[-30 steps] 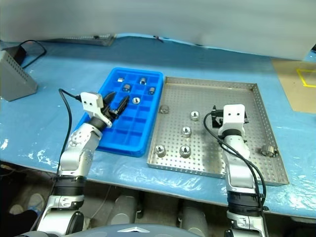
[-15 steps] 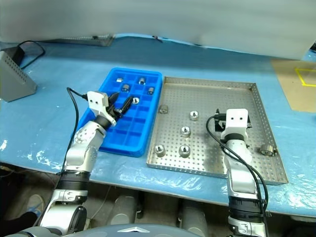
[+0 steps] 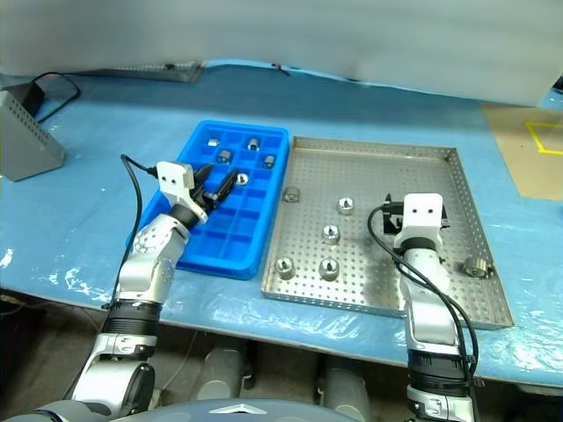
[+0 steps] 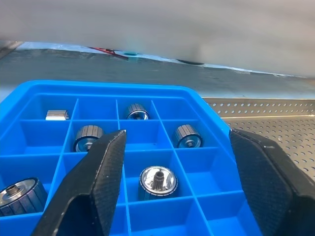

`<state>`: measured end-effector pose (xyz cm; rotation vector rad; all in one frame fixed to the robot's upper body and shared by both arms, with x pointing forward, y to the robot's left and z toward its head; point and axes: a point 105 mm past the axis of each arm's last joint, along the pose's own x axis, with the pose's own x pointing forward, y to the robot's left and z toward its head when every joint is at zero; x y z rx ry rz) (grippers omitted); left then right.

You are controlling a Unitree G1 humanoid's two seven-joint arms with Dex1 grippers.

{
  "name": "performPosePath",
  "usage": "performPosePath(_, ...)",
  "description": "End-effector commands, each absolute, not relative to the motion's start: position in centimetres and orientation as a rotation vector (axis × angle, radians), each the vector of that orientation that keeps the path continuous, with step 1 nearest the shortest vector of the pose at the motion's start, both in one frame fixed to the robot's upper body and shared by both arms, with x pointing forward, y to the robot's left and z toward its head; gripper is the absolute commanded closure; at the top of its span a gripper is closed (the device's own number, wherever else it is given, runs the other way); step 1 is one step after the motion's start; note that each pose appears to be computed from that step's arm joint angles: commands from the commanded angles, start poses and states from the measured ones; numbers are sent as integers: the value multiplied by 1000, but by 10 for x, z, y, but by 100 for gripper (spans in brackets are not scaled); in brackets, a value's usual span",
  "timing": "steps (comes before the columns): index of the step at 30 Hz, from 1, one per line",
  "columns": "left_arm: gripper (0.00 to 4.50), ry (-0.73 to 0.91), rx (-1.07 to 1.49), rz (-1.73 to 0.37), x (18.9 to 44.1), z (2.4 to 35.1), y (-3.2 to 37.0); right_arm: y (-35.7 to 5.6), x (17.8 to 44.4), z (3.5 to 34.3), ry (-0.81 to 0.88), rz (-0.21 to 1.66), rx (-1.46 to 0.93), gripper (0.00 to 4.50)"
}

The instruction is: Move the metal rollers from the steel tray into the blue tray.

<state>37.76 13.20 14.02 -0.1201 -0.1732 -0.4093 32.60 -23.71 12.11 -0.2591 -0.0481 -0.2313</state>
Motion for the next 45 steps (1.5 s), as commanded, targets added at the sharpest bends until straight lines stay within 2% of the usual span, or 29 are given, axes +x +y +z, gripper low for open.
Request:
performPosePath(1, 98, -234, -104, -418, 378, 155, 131, -240, 322, 139, -114, -255, -264, 34)
performPosePath(14, 98, -237, -119, -457, 386, 153, 125, -238, 325, 145, -132, -254, -272, 34)
performPosePath(19, 98, -237, -128, -482, 401, 166, 125, -239, 323, 145, -136, -269, -269, 34)
performPosePath(24, 98, -246, -63, -600, 407, 189, 115, -240, 317, 141, -130, -292, -256, 34)
performPosePath(30, 98, -220, 172, -863, 416, 229, 86, -238, 315, 133, -119, -319, -233, 34)
performPosePath(37, 98, -3, 465, -1158, 422, 225, 59, -237, 316, 129, -118, -344, -214, 34)
performPosePath(41, 98, 126, 682, -1159, 431, 212, 42, -239, 314, 127, -118, -364, -208, 34)
performPosePath(45, 98, 144, 784, -1141, 434, 213, 23, -240, 309, 126, -116, -381, -207, 34)
